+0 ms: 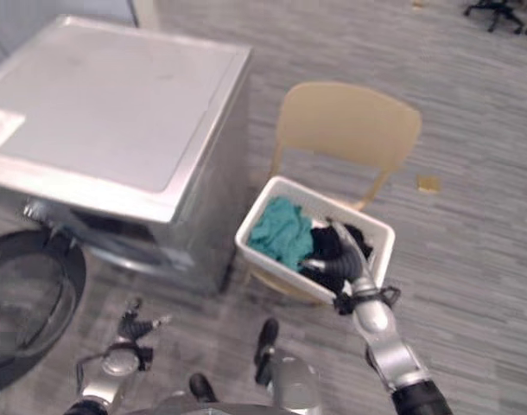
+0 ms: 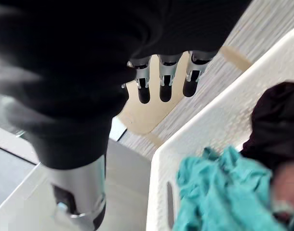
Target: Grab the laundry basket,head to the washer,open it,put in the laundry and shut it.
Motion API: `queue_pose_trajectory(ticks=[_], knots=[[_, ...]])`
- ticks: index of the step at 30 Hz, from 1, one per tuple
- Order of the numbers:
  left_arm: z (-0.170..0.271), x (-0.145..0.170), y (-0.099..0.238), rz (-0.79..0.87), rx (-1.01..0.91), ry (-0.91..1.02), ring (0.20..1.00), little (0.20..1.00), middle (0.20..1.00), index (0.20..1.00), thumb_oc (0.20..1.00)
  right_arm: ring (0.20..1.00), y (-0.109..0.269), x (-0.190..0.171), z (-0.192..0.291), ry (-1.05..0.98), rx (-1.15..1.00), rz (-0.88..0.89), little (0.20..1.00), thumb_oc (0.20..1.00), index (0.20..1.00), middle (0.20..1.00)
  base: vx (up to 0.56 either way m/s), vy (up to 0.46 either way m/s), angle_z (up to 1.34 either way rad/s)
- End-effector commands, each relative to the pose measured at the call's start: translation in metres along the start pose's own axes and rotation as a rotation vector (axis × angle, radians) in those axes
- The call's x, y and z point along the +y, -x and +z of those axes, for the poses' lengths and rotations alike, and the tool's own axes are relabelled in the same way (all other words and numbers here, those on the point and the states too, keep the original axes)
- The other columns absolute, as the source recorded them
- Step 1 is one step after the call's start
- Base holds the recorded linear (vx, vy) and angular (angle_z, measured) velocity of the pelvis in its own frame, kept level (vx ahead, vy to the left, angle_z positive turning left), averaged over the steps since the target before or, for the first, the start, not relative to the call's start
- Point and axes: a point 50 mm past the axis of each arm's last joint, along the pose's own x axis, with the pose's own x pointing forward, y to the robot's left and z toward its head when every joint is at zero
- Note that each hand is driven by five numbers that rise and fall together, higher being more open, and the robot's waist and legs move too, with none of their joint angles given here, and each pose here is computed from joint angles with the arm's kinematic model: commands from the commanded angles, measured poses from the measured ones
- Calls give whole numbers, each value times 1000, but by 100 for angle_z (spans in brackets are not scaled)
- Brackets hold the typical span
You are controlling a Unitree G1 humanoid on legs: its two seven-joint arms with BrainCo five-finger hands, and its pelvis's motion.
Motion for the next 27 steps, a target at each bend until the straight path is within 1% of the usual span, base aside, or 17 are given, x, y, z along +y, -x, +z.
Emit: queue_pose_trajectory(ticks=[1, 5, 9, 11, 17, 21, 23, 27], knots=[[11, 6, -3, -32, -63, -61, 1000, 1000, 1000, 1000, 1000, 1000, -14, -14, 27, 125, -153, -23, 1000, 1000, 1000, 1000, 154, -151, -53], [-1, -2, 1, -54, -27, -37, 1000, 1000, 1000, 1000, 1000, 1000, -25, -12, 30, 203, -176, 35, 1000, 1000, 1000, 1000, 9, -81, -57], [-12, 1, 0, -33, 25, -48, 1000, 1000, 1000, 1000, 1000, 1000, -35, -12, 31, 274, -181, 65, 1000, 1000, 1000, 1000, 71, 15, -63], [-24, 5, 2, -11, 83, -50, 1000, 1000, 1000, 1000, 1000, 1000, -40, -14, 26, 324, -165, 82, 1000, 1000, 1000, 1000, 83, 84, -21], [-42, 11, 5, 11, 155, -80, 1000, 1000, 1000, 1000, 1000, 1000, -48, -11, 21, 367, -137, 117, 1000, 1000, 1000, 1000, 44, 111, -10], [-33, 15, 2, 21, 123, -84, 1000, 1000, 1000, 1000, 1000, 1000, -62, -6, 24, 417, -137, 130, 1000, 1000, 1000, 1000, -53, 111, 5], [-20, 16, -3, 24, 73, -86, 1000, 1000, 1000, 1000, 1000, 1000, -79, 0, 36, 453, -166, 128, 1000, 1000, 1000, 1000, -149, 93, 13], [-9, 14, -7, 19, 28, -89, 1000, 1000, 1000, 1000, 1000, 1000, -96, -1, 44, 515, -170, 108, 1000, 1000, 1000, 1000, -54, 19, 20]])
